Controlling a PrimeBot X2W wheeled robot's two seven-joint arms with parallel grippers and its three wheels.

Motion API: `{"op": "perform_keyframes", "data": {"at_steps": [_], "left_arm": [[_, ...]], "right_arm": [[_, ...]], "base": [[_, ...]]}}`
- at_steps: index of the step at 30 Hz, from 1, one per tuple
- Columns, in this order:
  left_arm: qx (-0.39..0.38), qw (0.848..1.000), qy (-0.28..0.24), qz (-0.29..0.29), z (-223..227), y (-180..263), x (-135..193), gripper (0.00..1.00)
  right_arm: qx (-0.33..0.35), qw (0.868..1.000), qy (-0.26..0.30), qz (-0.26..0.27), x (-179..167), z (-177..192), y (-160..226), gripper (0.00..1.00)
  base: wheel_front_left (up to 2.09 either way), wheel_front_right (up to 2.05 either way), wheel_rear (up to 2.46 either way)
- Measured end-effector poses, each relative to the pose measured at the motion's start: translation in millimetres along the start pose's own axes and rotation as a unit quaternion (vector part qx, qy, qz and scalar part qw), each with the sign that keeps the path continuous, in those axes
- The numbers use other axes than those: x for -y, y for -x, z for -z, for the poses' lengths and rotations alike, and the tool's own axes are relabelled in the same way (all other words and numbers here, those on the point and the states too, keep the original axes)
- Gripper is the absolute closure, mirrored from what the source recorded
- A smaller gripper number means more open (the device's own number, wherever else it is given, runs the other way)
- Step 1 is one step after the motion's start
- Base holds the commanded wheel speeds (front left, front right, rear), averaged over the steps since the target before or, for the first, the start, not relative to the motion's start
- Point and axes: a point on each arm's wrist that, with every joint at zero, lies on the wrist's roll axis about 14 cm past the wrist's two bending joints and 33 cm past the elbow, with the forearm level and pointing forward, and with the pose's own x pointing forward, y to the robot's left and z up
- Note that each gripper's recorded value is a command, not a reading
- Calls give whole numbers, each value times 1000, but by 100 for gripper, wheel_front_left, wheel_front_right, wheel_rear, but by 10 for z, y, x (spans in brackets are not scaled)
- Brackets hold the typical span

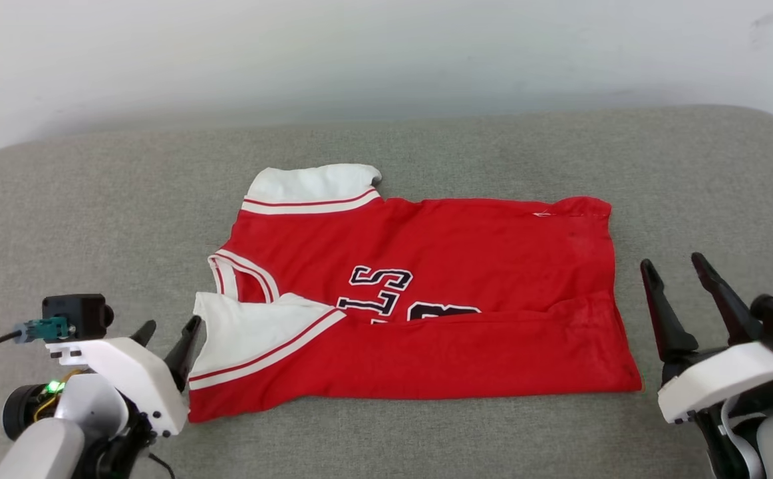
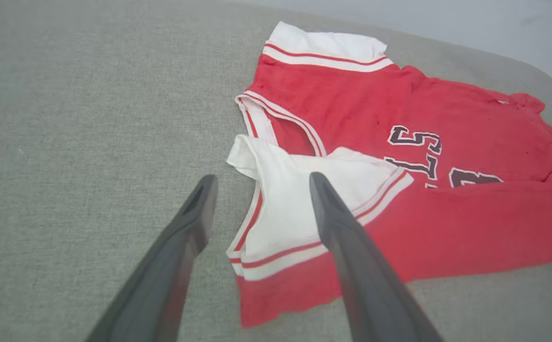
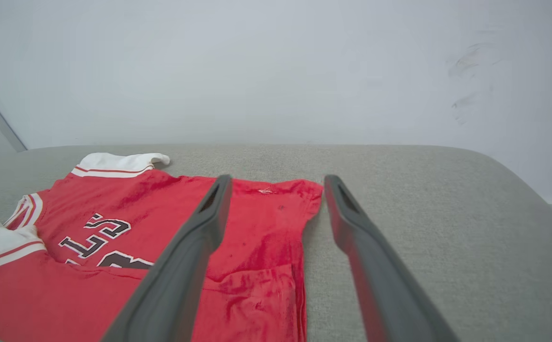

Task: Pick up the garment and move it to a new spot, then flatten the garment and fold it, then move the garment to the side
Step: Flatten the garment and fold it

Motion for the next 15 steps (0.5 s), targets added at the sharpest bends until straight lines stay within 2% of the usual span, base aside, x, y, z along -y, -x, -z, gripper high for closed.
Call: {"op": "perform_keyframes", "data": {"at_steps": [6, 9, 15], "left_arm": [[-104, 994, 0, 22, 196, 43, 70, 0], [-178, 984, 9, 19, 468, 54, 22, 0], [-264, 964, 34, 2, 852, -50, -71, 0]], "right_arm": [[20, 999, -1, 26, 41, -133, 172, 0], [27, 999, -5, 32, 42, -176, 187, 0], [20, 999, -11, 46, 84, -115, 178, 0]], "base": [[0, 0, 0], [0, 0, 0], [0, 0, 0]]}}
